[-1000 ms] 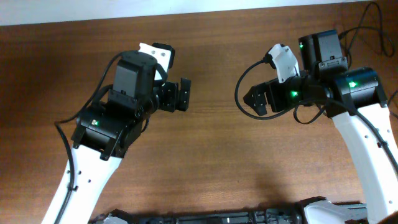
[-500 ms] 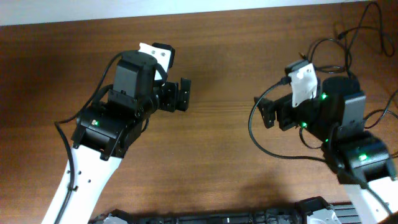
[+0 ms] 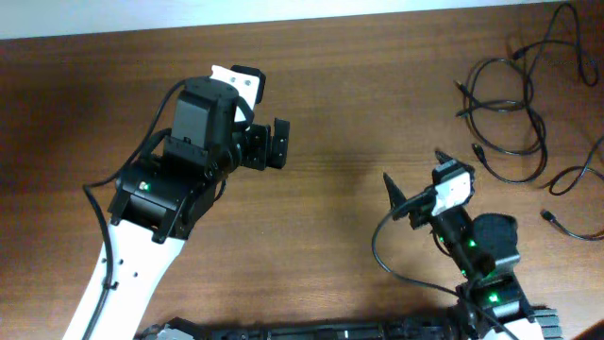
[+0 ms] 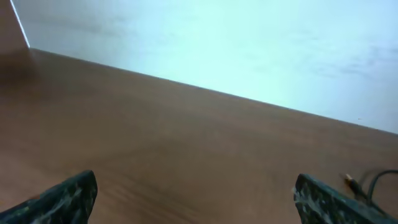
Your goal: Untangle cables
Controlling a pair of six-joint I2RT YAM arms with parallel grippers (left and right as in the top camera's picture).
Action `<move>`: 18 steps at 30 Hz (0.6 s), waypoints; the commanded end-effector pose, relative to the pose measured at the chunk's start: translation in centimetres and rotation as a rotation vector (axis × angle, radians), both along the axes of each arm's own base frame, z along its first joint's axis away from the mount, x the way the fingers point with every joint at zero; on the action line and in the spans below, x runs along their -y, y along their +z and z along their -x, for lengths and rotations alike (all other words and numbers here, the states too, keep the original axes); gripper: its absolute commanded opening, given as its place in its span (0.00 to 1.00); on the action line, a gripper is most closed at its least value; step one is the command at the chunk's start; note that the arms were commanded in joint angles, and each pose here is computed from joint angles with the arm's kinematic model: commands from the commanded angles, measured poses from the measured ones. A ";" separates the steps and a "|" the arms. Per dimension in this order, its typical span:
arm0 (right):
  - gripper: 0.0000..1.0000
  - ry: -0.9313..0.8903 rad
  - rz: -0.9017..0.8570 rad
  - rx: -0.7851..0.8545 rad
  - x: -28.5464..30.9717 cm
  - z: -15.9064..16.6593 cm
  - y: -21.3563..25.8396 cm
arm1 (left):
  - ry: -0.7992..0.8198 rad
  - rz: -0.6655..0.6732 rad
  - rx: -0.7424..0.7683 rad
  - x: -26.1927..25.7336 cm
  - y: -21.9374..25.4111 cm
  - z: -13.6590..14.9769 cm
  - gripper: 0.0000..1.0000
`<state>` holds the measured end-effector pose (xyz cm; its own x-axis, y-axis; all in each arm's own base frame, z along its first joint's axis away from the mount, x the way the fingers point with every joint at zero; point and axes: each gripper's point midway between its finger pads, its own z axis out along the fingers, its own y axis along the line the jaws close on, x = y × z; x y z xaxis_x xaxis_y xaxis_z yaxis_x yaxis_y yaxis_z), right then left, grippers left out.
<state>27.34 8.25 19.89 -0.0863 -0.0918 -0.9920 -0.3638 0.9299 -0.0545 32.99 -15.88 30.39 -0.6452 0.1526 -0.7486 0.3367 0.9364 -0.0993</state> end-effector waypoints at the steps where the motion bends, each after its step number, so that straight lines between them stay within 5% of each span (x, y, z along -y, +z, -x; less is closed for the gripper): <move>1: 1.00 -0.006 -0.009 0.040 0.2 0.8 -1.1 | -0.003 -0.011 0.021 -0.1 0.5 -0.1 0.99; 18: 1.00 -0.127 -0.008 0.083 2.9 3.3 -3.2 | -0.003 -0.011 0.021 -0.1 0.5 -0.1 0.99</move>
<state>23.96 6.13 17.77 0.0265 -0.0736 -0.9969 -0.2751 0.9582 -0.0780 32.98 -15.88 30.37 -0.6457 0.1529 -0.7481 0.3366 0.9364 -0.0992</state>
